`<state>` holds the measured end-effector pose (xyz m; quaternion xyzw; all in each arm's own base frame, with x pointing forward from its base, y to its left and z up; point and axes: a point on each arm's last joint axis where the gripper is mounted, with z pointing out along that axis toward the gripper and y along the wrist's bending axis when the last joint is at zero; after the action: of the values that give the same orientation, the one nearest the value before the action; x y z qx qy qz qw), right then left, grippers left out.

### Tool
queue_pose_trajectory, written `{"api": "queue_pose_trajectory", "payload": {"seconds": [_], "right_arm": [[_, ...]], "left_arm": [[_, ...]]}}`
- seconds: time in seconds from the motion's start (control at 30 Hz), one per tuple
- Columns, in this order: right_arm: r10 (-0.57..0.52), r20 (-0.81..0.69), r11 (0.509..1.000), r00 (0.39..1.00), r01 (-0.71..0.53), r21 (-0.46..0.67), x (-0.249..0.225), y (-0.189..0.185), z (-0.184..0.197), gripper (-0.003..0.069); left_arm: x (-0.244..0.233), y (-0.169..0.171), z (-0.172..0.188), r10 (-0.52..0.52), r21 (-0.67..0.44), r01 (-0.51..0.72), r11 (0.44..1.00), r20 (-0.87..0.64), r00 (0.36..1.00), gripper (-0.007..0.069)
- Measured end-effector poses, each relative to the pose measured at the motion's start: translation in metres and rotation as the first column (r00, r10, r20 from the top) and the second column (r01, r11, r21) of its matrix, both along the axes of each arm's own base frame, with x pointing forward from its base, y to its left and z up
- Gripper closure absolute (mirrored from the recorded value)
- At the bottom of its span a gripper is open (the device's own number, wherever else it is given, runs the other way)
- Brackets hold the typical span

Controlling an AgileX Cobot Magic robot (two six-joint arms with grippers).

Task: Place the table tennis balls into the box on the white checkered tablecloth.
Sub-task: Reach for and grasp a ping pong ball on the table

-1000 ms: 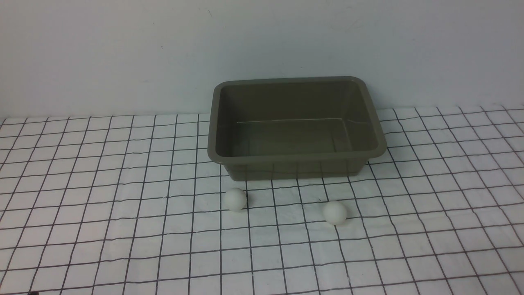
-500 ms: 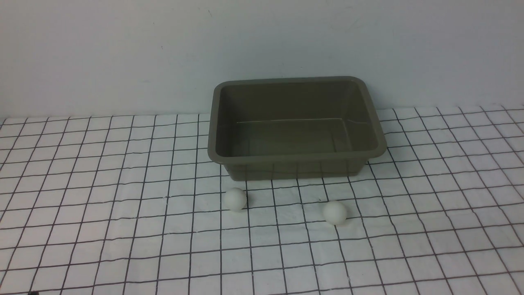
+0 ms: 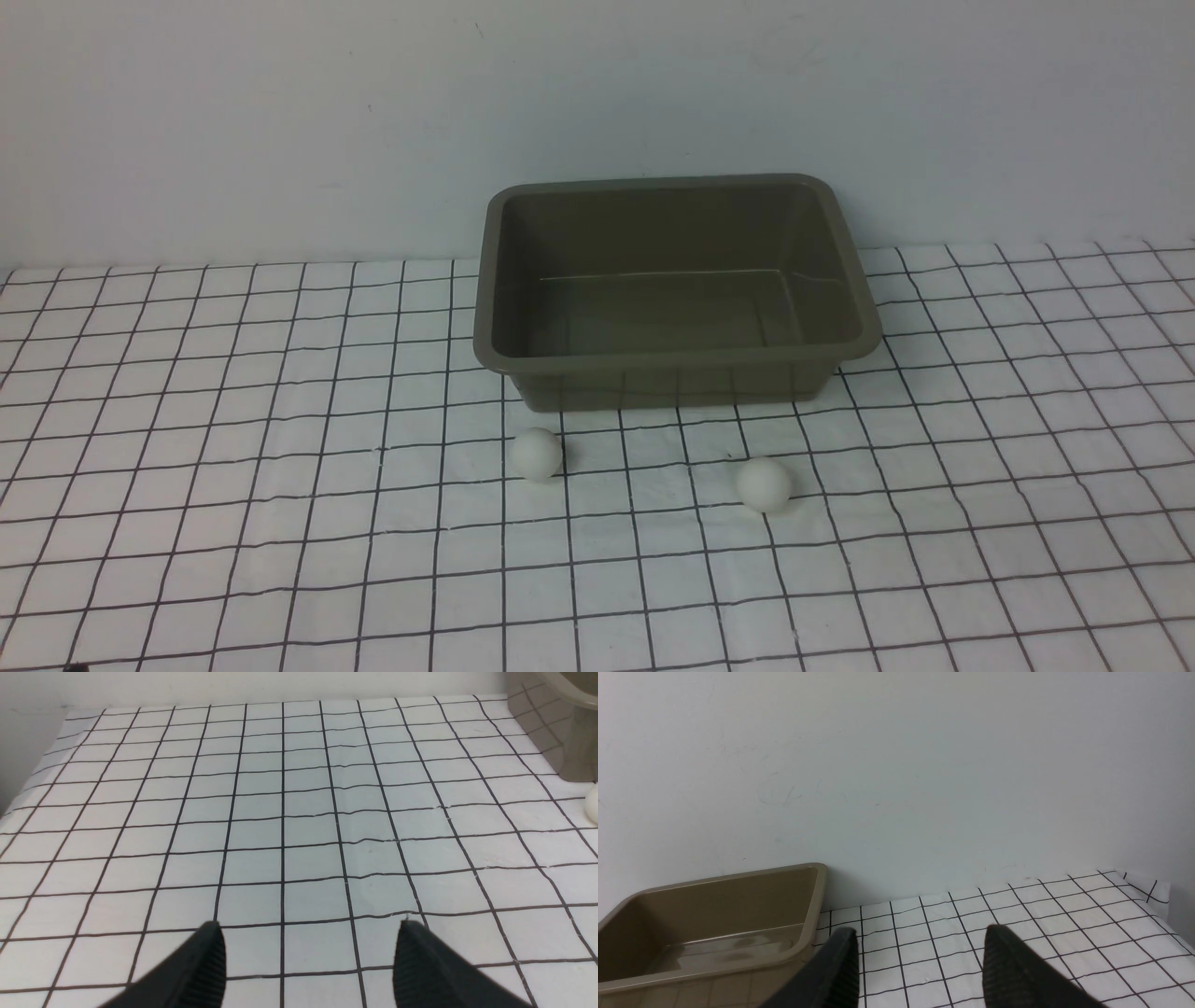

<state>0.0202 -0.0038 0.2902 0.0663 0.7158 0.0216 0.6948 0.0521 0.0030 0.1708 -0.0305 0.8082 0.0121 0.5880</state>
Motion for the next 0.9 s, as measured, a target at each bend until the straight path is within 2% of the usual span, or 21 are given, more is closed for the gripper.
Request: {"api": "queue_pose_trajectory", "payload": {"seconds": [0.33, 0.63, 0.87, 0.9], "right_arm": [[0.008, 0.001, 1.0, 1.0, -0.008, 0.018, 0.0, 0.001, 0.0, 0.0323], [0.101, -0.018, 0.981, 0.995, -0.097, 0.165, 0.0, 0.01, -0.003, 0.0323], [0.129, -0.065, 0.986, 0.989, -0.121, 0.113, -0.001, 0.012, -0.007, 0.0323], [0.135, -0.078, 0.987, 0.988, -0.128, 0.096, -0.001, 0.013, -0.008, 0.0323]], "left_arm": [[0.0, 0.0, 0.0, 0.0, 0.0, 0.0, 1.0, 0.0, 1.0, 0.0189], [0.001, -0.002, 0.001, -0.003, -0.066, 0.005, 0.998, 0.026, 1.0, 0.0189], [0.003, -0.003, 0.008, 0.005, -0.132, 0.009, 0.991, 0.101, 0.995, 0.0189], [0.003, -0.004, 0.012, 0.014, -0.177, 0.012, 0.984, 0.144, 0.989, 0.0189]]}}
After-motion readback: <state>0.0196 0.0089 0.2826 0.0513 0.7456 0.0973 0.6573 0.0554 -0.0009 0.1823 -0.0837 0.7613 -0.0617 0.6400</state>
